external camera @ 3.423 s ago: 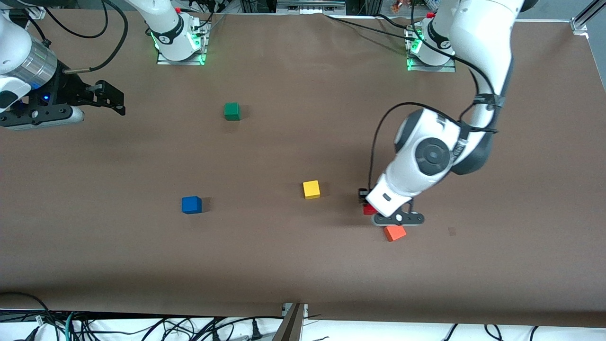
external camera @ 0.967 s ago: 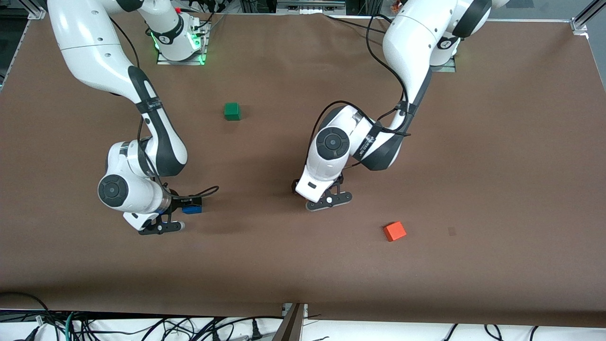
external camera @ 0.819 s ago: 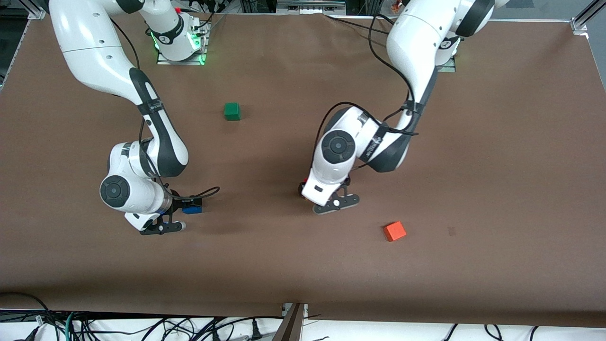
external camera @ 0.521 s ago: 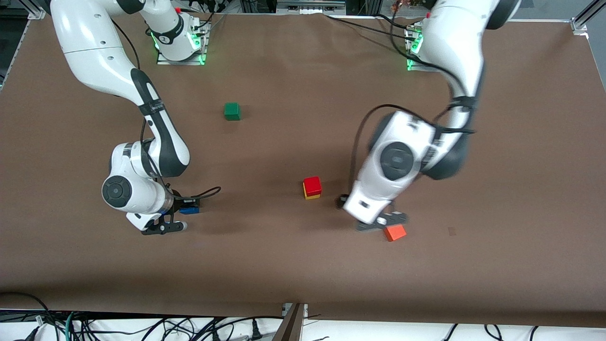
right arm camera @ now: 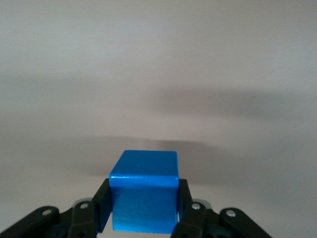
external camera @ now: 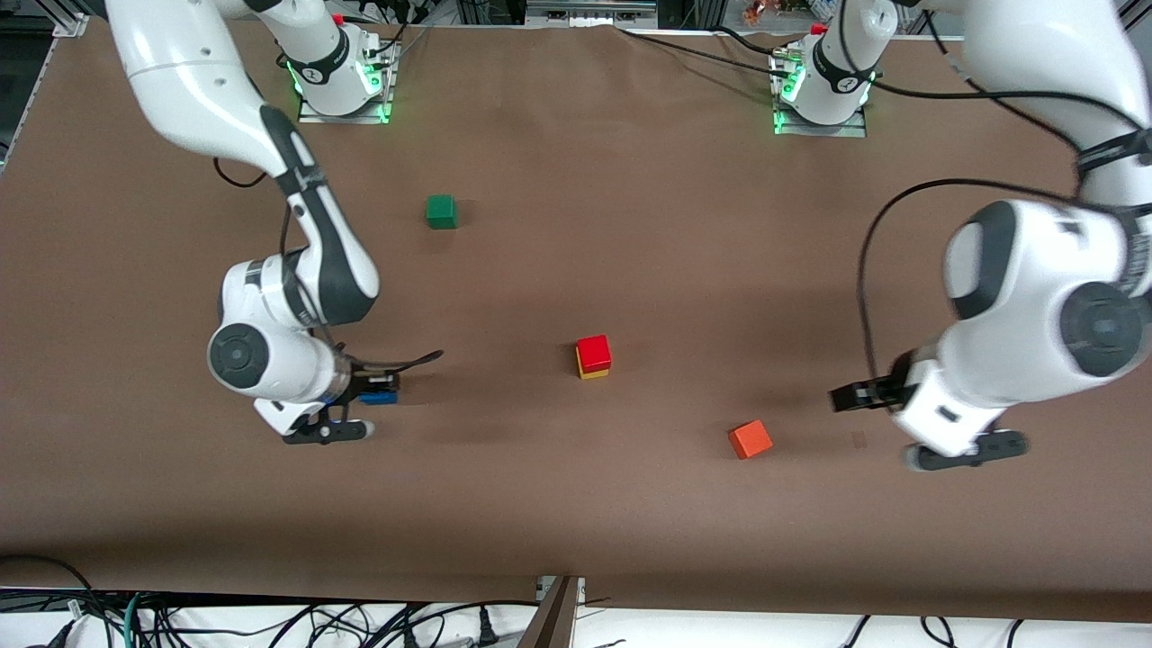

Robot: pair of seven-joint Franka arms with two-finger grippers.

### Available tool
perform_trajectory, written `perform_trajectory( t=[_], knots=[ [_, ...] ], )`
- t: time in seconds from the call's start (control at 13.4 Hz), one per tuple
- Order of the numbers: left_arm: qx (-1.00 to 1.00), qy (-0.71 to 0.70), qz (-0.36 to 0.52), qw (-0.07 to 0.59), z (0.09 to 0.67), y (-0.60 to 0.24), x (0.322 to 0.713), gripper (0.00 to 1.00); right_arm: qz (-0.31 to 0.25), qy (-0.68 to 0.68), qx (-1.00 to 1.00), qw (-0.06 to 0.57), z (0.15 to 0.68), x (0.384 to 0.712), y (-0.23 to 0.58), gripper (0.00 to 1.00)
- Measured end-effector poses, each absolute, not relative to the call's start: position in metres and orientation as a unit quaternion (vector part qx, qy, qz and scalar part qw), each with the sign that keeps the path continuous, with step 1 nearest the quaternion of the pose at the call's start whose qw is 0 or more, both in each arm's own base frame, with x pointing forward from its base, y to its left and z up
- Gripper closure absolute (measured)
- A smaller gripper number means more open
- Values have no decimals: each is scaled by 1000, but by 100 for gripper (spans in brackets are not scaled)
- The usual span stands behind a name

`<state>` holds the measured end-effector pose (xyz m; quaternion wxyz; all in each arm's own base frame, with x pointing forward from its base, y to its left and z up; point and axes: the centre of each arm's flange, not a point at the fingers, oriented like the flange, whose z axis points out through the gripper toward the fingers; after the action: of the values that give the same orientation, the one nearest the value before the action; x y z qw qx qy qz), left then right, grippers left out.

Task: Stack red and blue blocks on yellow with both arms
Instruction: 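Open the left gripper and withdraw while the right gripper lifts the blue cube, then carry the blue cube with the right gripper over the red cube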

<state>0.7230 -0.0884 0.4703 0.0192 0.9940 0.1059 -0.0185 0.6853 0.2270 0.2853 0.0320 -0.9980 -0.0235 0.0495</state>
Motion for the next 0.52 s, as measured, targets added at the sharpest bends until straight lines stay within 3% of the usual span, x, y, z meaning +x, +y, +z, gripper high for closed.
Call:
perform_trajectory(
  t=[0.22, 0.52],
  knots=[
    [994, 111, -2, 24, 516, -76, 710, 0, 44, -3, -998, 36, 336, 648, 339, 44],
    [993, 119, -1, 26, 554, -61, 693, 0, 13, 46, -997, 66, 361, 596, 452, 44]
  ],
)
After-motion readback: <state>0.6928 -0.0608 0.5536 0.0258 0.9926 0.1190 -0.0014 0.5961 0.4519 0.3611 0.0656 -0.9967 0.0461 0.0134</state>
